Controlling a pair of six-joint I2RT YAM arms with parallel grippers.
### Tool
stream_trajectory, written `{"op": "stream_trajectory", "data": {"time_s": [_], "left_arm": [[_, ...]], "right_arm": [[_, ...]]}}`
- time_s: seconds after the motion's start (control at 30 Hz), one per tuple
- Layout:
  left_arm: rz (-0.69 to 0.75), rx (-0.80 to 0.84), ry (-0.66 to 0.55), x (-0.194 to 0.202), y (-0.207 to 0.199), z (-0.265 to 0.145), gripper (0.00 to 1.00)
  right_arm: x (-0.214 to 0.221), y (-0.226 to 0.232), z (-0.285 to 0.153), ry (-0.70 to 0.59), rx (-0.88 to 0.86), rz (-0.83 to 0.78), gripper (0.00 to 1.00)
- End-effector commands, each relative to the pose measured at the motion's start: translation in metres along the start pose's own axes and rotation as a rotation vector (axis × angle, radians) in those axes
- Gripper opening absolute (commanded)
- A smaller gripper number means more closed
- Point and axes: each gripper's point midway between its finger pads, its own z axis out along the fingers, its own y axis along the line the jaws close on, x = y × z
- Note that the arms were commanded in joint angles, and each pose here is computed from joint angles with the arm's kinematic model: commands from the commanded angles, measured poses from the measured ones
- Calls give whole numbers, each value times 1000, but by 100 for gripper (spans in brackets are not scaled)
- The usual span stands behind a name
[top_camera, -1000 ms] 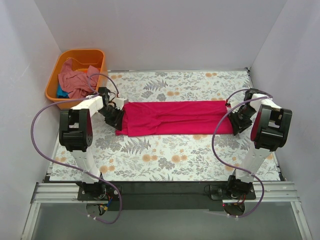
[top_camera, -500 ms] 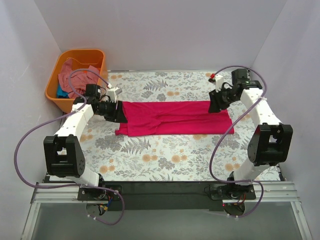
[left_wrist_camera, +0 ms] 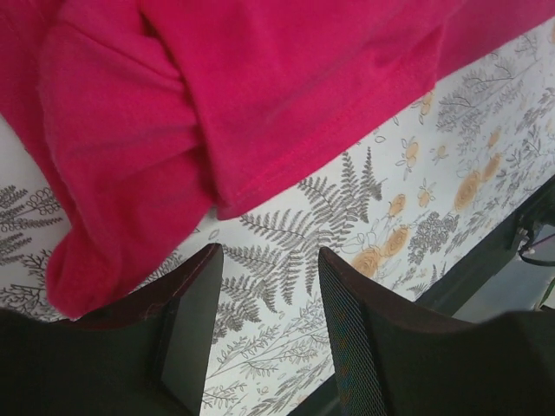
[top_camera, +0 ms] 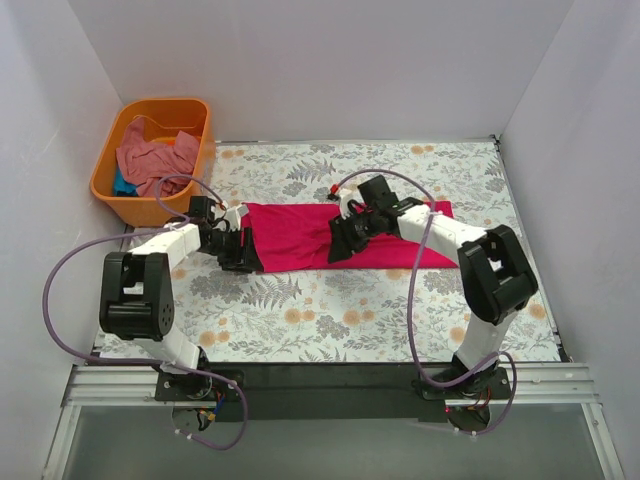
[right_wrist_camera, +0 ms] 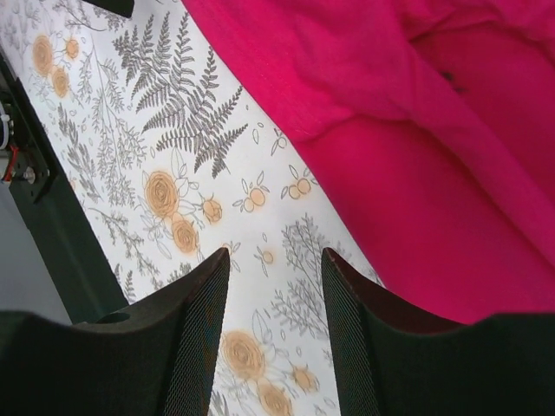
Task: Fold and stack the t-shirts
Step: Fold the tshirt
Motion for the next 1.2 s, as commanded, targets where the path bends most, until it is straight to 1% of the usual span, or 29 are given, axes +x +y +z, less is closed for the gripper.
{"op": "stream_trajectory", "data": {"time_s": [0.0, 0.1, 0.2, 0.4, 0.57, 0.77, 0.93, 1.03, 1.1, 1.13, 1.17], "left_arm": [[2, -21, -51, -21, 7, 7, 47], [-5, -32, -54, -31, 13, 13, 47], [-9, -40, -51, -36, 16, 16, 47], [-8, -36, -31, -30, 15, 20, 46], [-16, -60, -22, -27, 20, 23, 44], [-14, -50, -4, -21, 17, 25, 41], [-13, -33, 7, -17, 12, 27, 36], [-8, -32, 12, -16, 11, 28, 32], [-10, -29, 17, -16, 11, 29, 30], [-10, -27, 17, -17, 11, 29, 28], [-11, -27, 18, -17, 11, 30, 24]], "right_arm": [[-26, 5, 25, -63, 5, 10, 54], [-21, -2, 47, -35, 6, 53, 55], [-23, -2, 59, -24, -3, 74, 56], [-28, 2, 76, -21, -25, 88, 56], [-22, -6, 87, 1, -21, 121, 55], [-13, -6, 96, 24, -29, 137, 54], [-12, -6, 100, 29, -33, 151, 52], [-12, -7, 101, 31, -35, 155, 49], [-11, -7, 101, 34, -36, 157, 44], [-12, -7, 101, 32, -36, 156, 40], [-12, -6, 101, 31, -38, 156, 32]]}}
